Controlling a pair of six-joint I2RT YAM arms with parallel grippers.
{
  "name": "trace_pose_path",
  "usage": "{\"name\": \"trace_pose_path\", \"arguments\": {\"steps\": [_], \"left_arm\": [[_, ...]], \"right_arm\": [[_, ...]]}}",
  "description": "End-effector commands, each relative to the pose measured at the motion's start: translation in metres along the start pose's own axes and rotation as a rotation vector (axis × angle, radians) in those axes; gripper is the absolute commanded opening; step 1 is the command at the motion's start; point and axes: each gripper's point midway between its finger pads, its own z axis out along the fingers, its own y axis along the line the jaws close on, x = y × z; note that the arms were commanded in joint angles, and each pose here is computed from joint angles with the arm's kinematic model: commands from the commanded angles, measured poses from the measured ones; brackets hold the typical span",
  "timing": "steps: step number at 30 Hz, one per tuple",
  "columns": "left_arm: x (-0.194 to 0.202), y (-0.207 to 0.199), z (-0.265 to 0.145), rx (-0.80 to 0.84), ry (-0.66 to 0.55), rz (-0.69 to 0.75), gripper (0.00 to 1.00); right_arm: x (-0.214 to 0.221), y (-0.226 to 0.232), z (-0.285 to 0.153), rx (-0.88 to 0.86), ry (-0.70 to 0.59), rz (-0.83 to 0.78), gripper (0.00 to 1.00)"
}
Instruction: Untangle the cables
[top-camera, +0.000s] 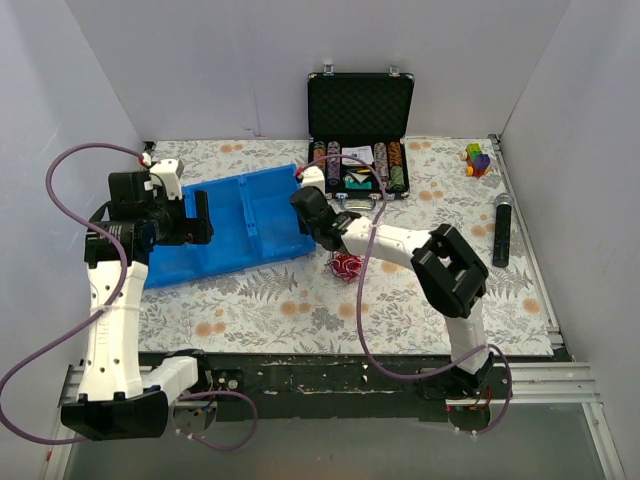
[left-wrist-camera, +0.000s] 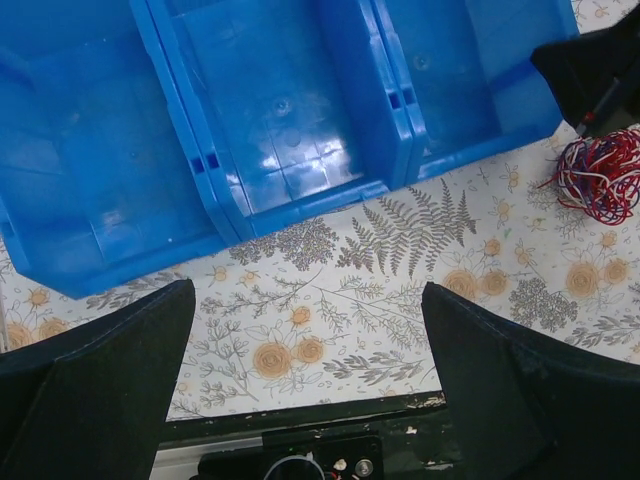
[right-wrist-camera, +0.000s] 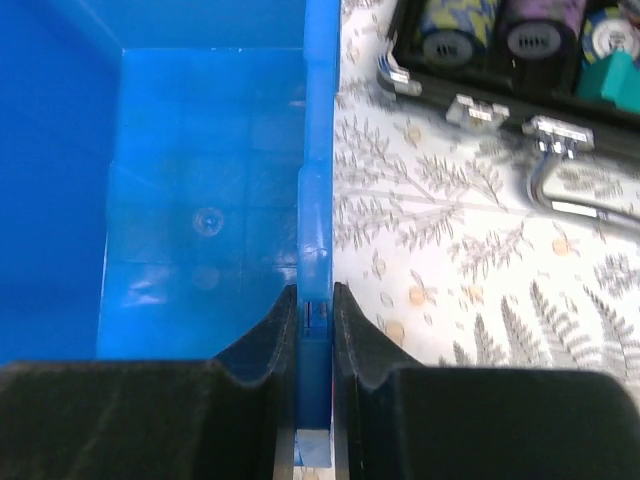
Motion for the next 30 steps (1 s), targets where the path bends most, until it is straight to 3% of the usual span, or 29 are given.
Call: {"name": "trace_pose_path", "arguments": {"steps": [1, 7, 9, 11, 14, 21, 30], "left_arm": [[0.002, -0.001, -0.008, 0.000, -0.034, 0.020, 0.98], [0.014, 0.002, -0.009, -0.013, -0.029, 0.030, 0.98], [0.016, 0.001, -0.010, -0.012, -0.030, 0.034, 0.98], [0.018, 0.001, -0.011, -0.013, -0.027, 0.034, 0.98], [0.018, 0.001, -0.012, -0.012, -0.027, 0.035, 0.98], [0.019, -0.011, -0.019, 0.056, -0.029, 0.067, 0.98], [0.033, -0.027, -0.019, 0.158, 0.006, 0.096, 0.98]], "right_arm": [[0.019, 0.016, -0.032, -0.037, 0.008, 0.086, 0.01], [0.068, 0.010, -0.059, 0.088, 0.121, 0.126, 0.04], [0.077, 0.015, -0.067, 0.066, 0.142, 0.152, 0.18], [0.078, 0.021, -0.076, 0.038, 0.136, 0.160, 0.38], [0.060, 0.019, -0.093, 0.022, 0.108, 0.182, 0.50], [0.014, -0.022, -0.146, 0.007, -0.030, 0.204, 0.51], [0.062, -0.086, -0.115, 0.018, 0.104, 0.247, 0.51]]}}
